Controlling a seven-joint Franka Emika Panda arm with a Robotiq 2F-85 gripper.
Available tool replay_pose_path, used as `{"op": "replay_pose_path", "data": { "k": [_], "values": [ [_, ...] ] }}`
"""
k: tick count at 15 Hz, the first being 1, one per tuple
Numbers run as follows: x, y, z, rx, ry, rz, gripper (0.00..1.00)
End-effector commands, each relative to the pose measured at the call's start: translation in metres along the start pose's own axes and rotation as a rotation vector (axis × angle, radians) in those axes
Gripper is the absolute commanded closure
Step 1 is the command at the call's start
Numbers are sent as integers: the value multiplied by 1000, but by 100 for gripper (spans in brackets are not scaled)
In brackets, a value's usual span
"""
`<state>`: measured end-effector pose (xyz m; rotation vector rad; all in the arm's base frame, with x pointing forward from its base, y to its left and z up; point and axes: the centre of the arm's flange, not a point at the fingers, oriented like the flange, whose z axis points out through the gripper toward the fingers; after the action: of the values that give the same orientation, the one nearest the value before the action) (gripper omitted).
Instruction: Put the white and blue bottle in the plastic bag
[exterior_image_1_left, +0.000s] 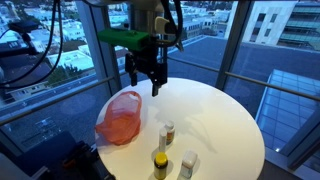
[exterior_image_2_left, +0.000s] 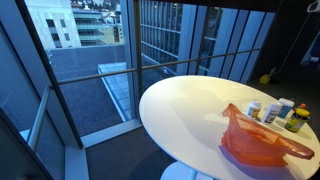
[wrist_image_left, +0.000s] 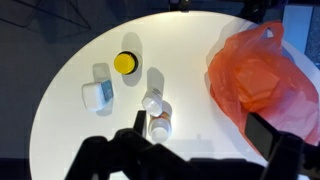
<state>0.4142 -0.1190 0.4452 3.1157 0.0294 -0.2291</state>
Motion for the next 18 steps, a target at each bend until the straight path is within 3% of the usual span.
{"op": "replay_pose_path", "data": {
  "k": [1, 5, 6, 18],
  "values": [
    [6, 4, 30, -20, 38, 14, 0],
    [11, 5, 43, -44, 66, 21, 0],
    [11, 2, 46, -12, 50, 1, 0],
    [18, 26, 85, 0, 106, 23, 0]
  ]
}}
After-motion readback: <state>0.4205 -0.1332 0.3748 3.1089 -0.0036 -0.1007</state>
